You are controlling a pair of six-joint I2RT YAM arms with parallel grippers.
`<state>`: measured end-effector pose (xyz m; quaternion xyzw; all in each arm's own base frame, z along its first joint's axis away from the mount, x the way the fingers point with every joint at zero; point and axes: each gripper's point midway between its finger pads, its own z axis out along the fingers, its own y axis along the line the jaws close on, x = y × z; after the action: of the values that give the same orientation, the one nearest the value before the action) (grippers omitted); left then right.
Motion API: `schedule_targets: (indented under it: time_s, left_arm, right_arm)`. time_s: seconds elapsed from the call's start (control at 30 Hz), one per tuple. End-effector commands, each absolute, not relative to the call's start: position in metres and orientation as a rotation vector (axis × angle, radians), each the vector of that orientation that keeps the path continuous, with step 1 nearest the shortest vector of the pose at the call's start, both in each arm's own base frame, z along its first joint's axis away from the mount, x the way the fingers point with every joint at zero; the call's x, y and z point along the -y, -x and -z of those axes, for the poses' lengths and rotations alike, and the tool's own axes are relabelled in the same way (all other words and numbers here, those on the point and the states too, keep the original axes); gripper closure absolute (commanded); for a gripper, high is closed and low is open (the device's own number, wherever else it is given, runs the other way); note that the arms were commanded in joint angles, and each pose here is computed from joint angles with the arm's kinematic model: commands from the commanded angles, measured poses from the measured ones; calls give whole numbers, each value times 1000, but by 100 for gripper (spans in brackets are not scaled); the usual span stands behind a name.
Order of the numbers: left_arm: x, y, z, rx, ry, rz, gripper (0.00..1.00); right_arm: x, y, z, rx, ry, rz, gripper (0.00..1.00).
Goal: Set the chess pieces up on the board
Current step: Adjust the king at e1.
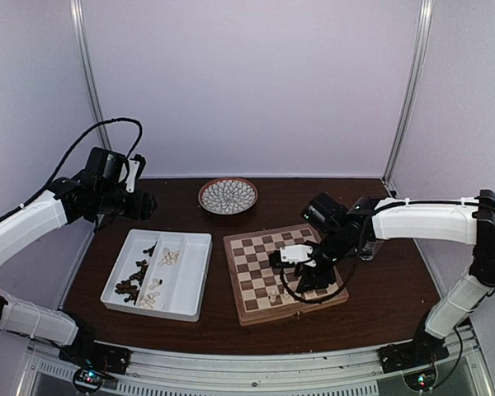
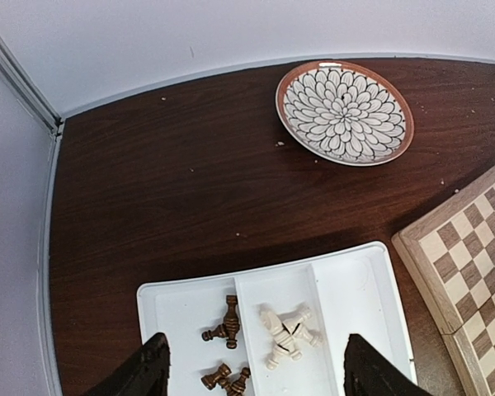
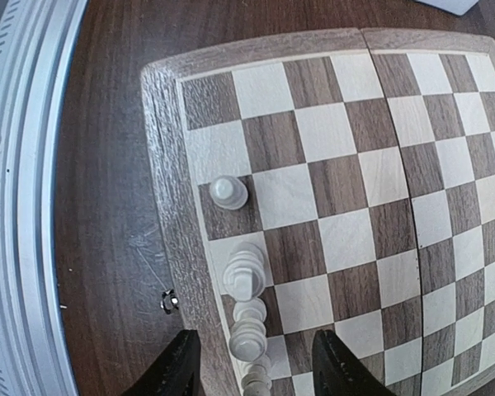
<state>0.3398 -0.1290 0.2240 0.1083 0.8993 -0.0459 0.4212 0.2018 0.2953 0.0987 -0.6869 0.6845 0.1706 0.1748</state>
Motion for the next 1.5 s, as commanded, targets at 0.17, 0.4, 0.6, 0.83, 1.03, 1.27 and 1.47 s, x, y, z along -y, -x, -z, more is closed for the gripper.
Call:
schedule_targets:
  time_s: [0.17, 0.4, 0.6, 0.83, 1.03, 1.27, 1.47]
  left_arm:
    - [132, -346, -241, -2199, -271, 146, 28]
    - [131, -345, -244, -2190, -276, 142, 28]
    - [131, -345, -244, -2190, -279, 144, 28]
    - [132, -345, -243, -2192, -280, 146, 28]
    - [132, -345, -243, -2192, -281, 145, 28]
    - [131, -345, -243, -2192, -281, 145, 28]
    - [131, -344, -243, -2192, -281, 145, 28]
  right_arm:
    - [-295, -208, -83, -1951, 2000, -388, 60]
    - [-297, -200, -77, -1953, 2050, -404, 77]
    - [-296, -197, -76, -1950, 2067, -395, 88]
    - [-292, -199, -75, -1951, 2064, -359, 93]
    - [-290, -203, -74, -1955, 2057, -332, 93]
    - [-287, -205, -74, -1959, 2049, -302, 94]
    - [-285, -202, -74, -1957, 2055, -309, 94]
